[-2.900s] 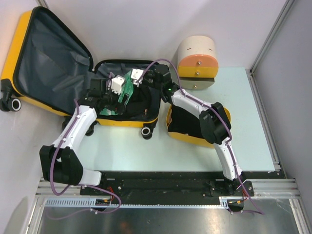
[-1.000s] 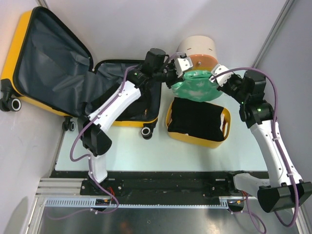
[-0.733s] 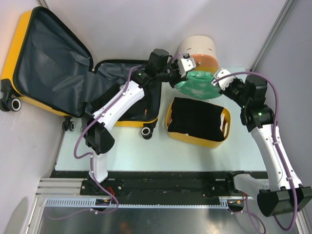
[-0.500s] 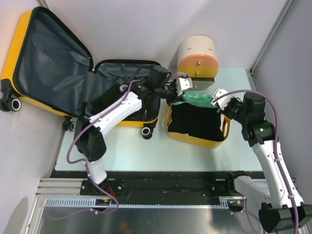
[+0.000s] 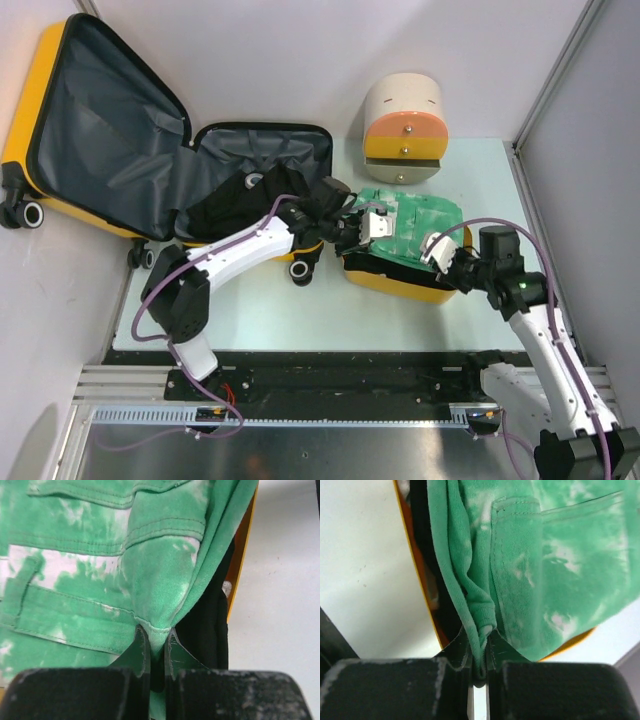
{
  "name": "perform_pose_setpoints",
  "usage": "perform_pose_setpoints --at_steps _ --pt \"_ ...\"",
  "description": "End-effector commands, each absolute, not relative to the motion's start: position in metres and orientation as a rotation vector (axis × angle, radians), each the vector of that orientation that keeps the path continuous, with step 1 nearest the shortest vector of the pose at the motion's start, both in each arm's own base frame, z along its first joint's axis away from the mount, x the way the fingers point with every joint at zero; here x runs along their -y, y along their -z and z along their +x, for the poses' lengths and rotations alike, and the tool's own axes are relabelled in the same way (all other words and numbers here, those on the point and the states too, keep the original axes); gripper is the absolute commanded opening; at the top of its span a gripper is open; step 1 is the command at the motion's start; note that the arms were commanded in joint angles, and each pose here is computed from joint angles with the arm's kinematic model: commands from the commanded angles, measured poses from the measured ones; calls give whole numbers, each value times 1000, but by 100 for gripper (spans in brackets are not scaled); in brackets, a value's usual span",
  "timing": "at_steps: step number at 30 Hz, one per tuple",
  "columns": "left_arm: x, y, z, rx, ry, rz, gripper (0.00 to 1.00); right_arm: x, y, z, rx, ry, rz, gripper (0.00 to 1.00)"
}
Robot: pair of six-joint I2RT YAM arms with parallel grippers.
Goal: Open, take out, and arrange the luggage
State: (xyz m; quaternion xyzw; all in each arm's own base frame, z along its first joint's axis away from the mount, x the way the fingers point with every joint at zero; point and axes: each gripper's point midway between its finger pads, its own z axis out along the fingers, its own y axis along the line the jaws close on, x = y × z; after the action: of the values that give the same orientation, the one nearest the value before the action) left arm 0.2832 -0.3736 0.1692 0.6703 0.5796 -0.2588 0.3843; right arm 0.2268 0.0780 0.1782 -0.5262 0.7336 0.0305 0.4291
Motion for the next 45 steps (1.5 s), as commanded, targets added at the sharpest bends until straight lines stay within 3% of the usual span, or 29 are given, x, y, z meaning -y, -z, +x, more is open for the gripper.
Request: perform_pose_setpoints --at_steps 1,2,3,4,5,6,7,8,12,16,20,28,32,34,38,42,45 --pt "368 -152 287 -1532 625 1731 7 -72 -155 224 -1906 -74 -1375 6" --pt "368 -153 286 -1537 631 1723 20 -71 -155 223 -1917 -72 -1386 15" --pt "367 -158 284 -1532 637 1718 29 -69 -156 221 -1928 -68 -1389 42" --pt "363 -170 276 -1511 650 1721 40 -69 -157 217 -1936 -75 -1397 59" --pt "360 -177 272 -1497 653 1720 57 -68 -166 208 -1945 -93 -1422 71" --pt "357 -184 269 -1487 654 1716 64 -72 -171 200 -1933 -137 -1435 93" --pt "352 -191 262 -1480 661 1721 70 -73 -176 188 -1947 -175 -1442 99" --pt "348 -208 258 -1447 654 1706 79 -75 -182 184 -1940 -199 -1436 100" --pt "340 -240 252 -1412 647 1663 89 -91 -221 180 -1918 -307 -1326 100" --pt "354 -255 276 -1470 656 1581 90 -103 -235 222 -1907 -329 -1171 100" --pt "377 -244 311 -1566 638 1524 90 -102 -205 269 -2037 -314 -1112 99" --pt "375 -151 340 -1850 544 1521 89 -48 -131 289 -2296 -214 -1173 97" --pt "358 -177 342 -1899 667 1392 89 -47 -138 300 -2242 -192 -1180 97" --pt "343 -210 348 -1899 785 1271 89 -54 -154 298 -2195 -212 -1174 98" --pt "289 -275 369 -1863 754 1054 92 -75 -204 301 -2055 -283 -1070 98" --pt "204 -275 420 -1958 563 811 95 -96 -256 317 -1910 -307 -879 98" --pt "147 -264 460 -2054 526 579 88 -119 -278 324 -1846 -323 -820 98"
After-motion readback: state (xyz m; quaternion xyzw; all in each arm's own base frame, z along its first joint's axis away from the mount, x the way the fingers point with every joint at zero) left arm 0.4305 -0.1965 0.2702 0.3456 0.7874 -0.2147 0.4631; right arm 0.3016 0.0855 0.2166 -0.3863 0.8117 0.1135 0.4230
